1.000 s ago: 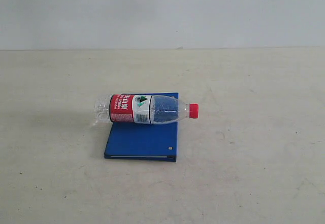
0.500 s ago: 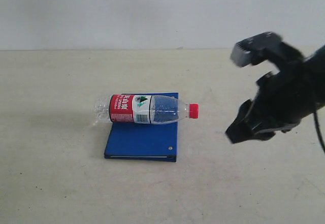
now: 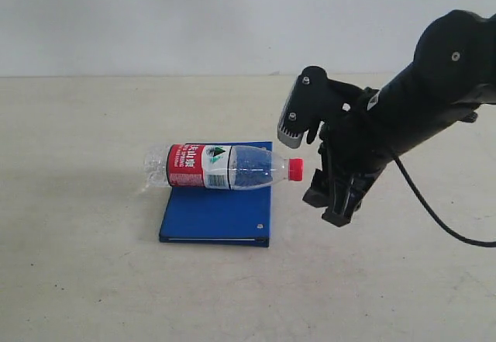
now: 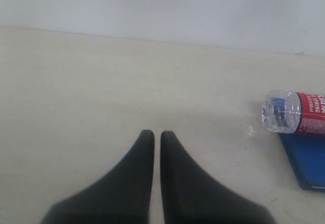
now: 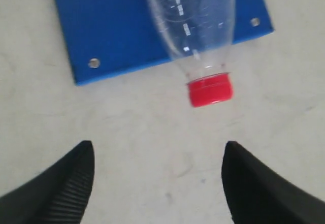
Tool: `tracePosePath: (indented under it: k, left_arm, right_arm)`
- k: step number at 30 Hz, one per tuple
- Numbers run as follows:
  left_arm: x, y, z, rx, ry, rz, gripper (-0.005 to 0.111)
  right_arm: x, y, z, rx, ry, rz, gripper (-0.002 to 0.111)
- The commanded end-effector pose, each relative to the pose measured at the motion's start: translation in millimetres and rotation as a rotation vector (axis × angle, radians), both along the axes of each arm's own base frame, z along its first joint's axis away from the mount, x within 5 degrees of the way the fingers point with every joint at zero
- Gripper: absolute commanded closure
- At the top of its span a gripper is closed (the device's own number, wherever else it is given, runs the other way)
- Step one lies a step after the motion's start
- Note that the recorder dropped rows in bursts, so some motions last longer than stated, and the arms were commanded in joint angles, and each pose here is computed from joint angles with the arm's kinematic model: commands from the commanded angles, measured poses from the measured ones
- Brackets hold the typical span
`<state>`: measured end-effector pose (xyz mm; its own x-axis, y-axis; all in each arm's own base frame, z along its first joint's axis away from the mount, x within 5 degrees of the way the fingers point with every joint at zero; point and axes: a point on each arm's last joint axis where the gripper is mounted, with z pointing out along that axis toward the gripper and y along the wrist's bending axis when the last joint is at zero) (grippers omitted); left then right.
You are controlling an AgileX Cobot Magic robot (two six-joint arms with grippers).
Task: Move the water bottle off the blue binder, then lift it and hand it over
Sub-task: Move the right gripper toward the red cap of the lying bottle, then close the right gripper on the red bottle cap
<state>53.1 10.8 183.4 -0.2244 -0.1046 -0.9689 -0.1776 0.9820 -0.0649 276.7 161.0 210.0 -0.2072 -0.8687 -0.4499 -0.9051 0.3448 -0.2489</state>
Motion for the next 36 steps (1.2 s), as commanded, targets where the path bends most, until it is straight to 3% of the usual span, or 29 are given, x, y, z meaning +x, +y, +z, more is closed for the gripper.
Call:
tracePosePath:
  k: [1,9,27,36]
  left_arm:
    - [0,0,2,0.01,-0.017,-0.001,0.102]
    - [0,0,2,0.01,-0.017,-0.001,0.102]
    - [0,0,2,0.01,-0.017,-0.001,0.102]
    - [0,0,2,0.01,-0.017,-0.001,0.102]
  right_arm:
    - [13,2,8,0.005,-0.177,0.01,0.045]
    - [17,4,7,0.052,-0.19,-0.025,0.045]
    - [32,10,-48,-0.03,-0.112,-0.004,0.045]
    - [36,11,-49,-0.025,-0.156,-0.009,0.045]
